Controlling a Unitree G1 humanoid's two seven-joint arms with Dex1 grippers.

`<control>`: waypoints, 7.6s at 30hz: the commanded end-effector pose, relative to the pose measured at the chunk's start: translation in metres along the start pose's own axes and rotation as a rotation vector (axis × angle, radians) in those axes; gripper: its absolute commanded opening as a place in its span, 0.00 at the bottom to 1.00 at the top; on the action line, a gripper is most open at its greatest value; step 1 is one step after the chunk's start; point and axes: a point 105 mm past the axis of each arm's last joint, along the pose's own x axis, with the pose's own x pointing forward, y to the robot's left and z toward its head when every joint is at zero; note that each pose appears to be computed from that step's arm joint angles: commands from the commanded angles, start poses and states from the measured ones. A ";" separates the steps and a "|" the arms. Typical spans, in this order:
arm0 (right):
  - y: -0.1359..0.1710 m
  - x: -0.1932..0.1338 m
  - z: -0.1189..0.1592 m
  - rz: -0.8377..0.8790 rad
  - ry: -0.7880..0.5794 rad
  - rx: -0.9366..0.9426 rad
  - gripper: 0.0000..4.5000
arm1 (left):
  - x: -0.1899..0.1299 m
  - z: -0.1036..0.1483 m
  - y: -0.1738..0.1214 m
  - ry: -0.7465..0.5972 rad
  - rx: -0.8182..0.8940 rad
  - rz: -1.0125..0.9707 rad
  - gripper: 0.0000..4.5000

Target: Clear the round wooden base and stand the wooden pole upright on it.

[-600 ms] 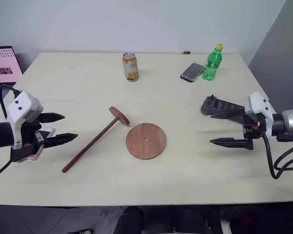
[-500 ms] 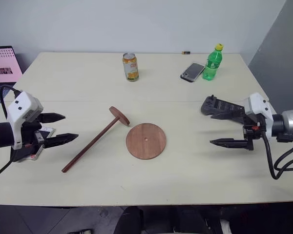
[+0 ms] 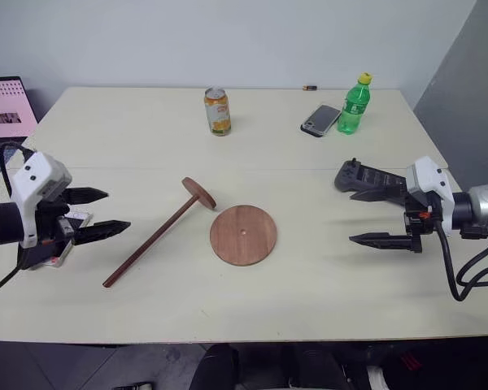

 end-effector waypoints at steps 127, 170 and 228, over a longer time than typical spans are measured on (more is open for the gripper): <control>0.073 0.048 0.016 -0.148 -0.057 0.182 1.00 | 0.157 0.126 -0.116 -0.907 -0.102 -0.171 0.06; 0.080 0.045 0.016 -0.118 -0.038 0.189 1.00 | 0.165 0.065 -0.114 -0.776 -0.128 -0.074 0.06; 0.076 0.055 0.020 -0.108 -0.064 0.165 1.00 | 0.185 0.017 -0.103 -0.505 -0.138 0.030 0.06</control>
